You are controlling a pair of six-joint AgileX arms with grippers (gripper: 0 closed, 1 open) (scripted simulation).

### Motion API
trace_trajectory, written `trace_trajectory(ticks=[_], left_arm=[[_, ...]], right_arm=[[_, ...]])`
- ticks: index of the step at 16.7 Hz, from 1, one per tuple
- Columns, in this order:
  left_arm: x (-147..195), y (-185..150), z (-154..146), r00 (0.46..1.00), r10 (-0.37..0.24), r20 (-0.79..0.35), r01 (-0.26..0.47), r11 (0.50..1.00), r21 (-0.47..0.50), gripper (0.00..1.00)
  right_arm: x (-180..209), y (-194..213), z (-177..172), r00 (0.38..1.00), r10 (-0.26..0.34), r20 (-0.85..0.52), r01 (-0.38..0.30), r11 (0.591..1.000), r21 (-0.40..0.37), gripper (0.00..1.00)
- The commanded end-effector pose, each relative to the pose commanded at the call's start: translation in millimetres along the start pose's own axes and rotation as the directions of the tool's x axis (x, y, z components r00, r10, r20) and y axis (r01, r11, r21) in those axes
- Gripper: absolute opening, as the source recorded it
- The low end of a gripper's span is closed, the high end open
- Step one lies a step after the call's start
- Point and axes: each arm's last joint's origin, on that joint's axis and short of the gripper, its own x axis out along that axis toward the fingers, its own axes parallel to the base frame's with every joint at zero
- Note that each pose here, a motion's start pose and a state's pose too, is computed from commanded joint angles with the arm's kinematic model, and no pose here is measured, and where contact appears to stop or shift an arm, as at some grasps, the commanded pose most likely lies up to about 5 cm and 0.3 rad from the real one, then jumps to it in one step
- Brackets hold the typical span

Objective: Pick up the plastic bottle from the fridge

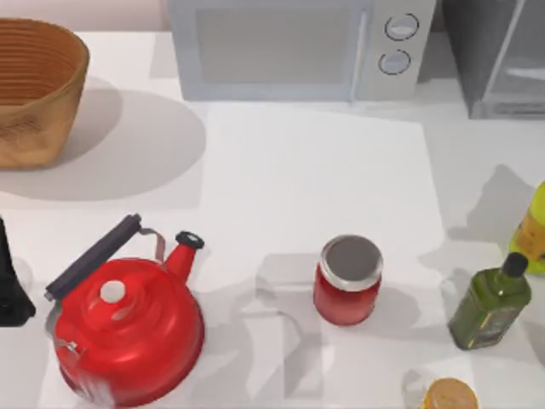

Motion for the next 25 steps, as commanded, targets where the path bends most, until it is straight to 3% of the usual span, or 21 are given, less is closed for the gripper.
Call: trace_trajectory(ticks=[7, 11, 15, 25], left_arm=[[0, 0, 0, 1.0, 0.0, 0.0, 0.0, 1.0, 0.0, 1.0], [0, 0, 0, 1.0, 0.0, 0.0, 0.0, 1.0, 0.0, 1.0], [0, 0, 0, 1.0, 0.0, 0.0, 0.0, 1.0, 0.0, 1.0], [0, 0, 0, 1.0, 0.0, 0.0, 0.0, 1.0, 0.0, 1.0]], right_arm=[[80, 110, -50, 0.984, -0.012, -0.177, -0.005, 0.995, -0.095, 0.0], [95, 186, -85, 0.991, 0.004, -0.135, -0.018, 0.994, -0.103, 0.0], [94, 241, -103, 0.998, 0.025, -0.057, -0.028, 0.998, -0.053, 0.0], [102, 254, -111, 0.999, 0.03, -0.035, -0.031, 0.999, -0.035, 0.0]])
